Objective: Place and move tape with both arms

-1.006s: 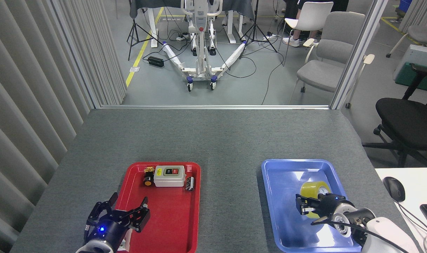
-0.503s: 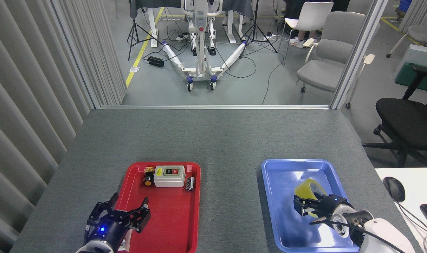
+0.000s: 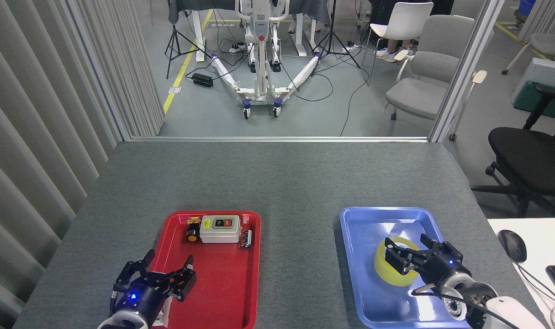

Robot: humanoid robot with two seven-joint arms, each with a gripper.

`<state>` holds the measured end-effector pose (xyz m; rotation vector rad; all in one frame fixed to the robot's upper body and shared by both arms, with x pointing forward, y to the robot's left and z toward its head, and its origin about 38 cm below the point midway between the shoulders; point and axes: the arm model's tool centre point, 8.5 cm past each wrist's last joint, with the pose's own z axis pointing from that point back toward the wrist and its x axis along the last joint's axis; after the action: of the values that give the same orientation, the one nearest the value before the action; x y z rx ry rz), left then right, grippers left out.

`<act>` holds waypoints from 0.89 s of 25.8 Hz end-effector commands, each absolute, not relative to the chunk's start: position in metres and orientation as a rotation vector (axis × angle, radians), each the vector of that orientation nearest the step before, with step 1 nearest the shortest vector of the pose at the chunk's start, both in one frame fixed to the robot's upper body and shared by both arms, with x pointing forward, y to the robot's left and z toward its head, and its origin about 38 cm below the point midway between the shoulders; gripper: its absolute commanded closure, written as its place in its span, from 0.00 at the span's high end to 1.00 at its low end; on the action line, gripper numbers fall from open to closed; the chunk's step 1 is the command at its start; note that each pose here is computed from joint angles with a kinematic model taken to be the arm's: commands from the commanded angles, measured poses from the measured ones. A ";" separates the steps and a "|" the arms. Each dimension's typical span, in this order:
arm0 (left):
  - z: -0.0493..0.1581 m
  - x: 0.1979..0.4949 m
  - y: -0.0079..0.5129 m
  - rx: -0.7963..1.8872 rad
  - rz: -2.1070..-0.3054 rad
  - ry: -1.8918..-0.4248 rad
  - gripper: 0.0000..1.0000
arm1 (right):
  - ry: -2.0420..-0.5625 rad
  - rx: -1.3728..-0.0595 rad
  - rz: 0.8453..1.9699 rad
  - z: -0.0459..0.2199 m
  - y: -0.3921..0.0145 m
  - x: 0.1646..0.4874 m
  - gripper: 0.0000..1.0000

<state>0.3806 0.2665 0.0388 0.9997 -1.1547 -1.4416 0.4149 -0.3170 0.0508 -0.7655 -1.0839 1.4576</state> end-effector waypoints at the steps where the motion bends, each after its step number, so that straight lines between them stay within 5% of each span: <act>1: 0.041 0.381 0.265 1.003 -1.440 -1.161 1.00 | -1.305 -0.836 1.345 0.065 -0.337 0.400 1.00; 5: 0.041 0.379 0.266 1.007 -1.436 -1.162 1.00 | -1.568 -0.842 1.253 0.065 -0.353 0.359 0.99; 10: 0.051 0.380 0.274 1.081 -1.371 -1.225 1.00 | -1.593 -0.894 1.234 0.065 -0.351 0.333 0.99; 17: 0.049 0.370 0.285 1.123 -1.306 -1.256 1.00 | -1.236 -1.214 1.138 0.055 -0.332 0.308 0.99; 23: 0.057 0.365 0.294 1.143 -1.227 -1.277 1.00 | -1.099 -1.218 1.158 0.040 -0.322 0.293 0.98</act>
<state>0.3669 0.2895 0.0546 1.1389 -1.2725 -1.2547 0.2989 -0.3247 0.0445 -1.2044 -1.1502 1.1582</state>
